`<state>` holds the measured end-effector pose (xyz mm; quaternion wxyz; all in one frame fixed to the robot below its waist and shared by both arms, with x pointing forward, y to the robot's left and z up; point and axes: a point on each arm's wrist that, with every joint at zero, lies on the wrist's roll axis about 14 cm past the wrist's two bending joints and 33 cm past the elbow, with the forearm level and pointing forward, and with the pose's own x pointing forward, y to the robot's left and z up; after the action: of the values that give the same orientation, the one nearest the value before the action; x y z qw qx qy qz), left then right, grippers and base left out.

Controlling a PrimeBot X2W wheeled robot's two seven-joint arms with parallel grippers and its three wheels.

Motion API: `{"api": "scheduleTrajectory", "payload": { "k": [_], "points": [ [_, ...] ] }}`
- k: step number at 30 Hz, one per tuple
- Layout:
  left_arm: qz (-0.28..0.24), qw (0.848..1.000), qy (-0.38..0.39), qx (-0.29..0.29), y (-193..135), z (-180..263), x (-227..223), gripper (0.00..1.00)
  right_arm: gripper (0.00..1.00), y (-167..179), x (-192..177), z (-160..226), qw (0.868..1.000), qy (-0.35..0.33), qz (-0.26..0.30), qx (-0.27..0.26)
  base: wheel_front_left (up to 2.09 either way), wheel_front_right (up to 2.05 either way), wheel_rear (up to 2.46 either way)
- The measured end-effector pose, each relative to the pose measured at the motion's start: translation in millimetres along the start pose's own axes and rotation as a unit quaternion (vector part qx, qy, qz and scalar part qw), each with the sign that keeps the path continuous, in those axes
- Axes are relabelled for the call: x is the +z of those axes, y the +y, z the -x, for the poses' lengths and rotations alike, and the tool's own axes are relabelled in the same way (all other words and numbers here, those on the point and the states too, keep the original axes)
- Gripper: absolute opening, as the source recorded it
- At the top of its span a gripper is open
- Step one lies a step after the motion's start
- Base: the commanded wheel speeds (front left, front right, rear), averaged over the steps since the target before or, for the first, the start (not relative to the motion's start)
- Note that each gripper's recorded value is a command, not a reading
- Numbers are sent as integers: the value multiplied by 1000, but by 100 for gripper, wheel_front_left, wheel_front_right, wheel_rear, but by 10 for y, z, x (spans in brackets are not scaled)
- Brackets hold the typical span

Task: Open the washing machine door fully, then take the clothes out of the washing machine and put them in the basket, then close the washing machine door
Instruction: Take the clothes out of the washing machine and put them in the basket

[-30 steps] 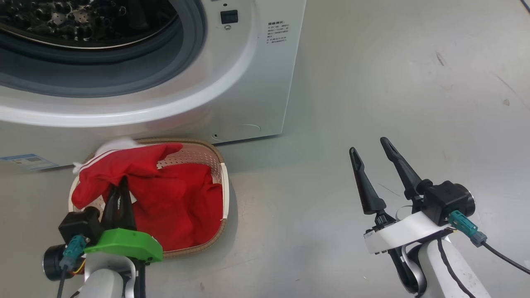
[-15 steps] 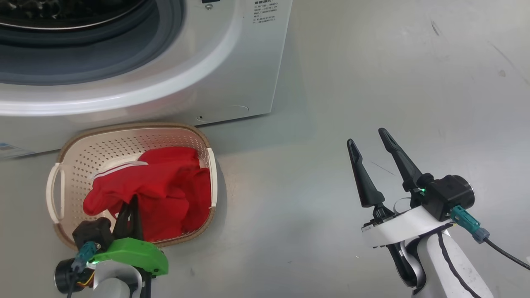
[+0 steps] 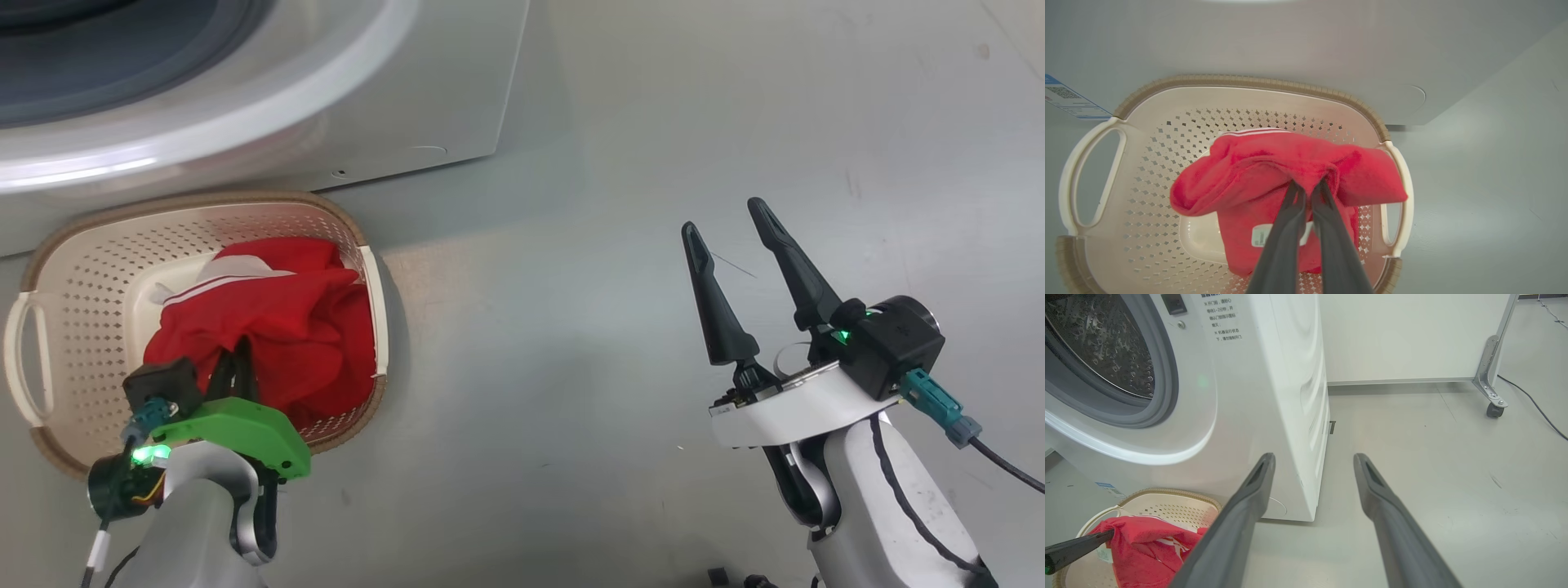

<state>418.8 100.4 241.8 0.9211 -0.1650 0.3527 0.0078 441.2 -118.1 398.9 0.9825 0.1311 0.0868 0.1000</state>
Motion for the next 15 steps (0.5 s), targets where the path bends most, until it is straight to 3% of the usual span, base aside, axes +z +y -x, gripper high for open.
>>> {"api": "scheduleTrajectory", "payload": {
  "k": [15],
  "points": [
    [-16, 996, 91, 17, 101, -304, -414, 0, 100, -240, -114, -29, 999, 14, -3, -30, 0, 0, 0]
  ]
}}
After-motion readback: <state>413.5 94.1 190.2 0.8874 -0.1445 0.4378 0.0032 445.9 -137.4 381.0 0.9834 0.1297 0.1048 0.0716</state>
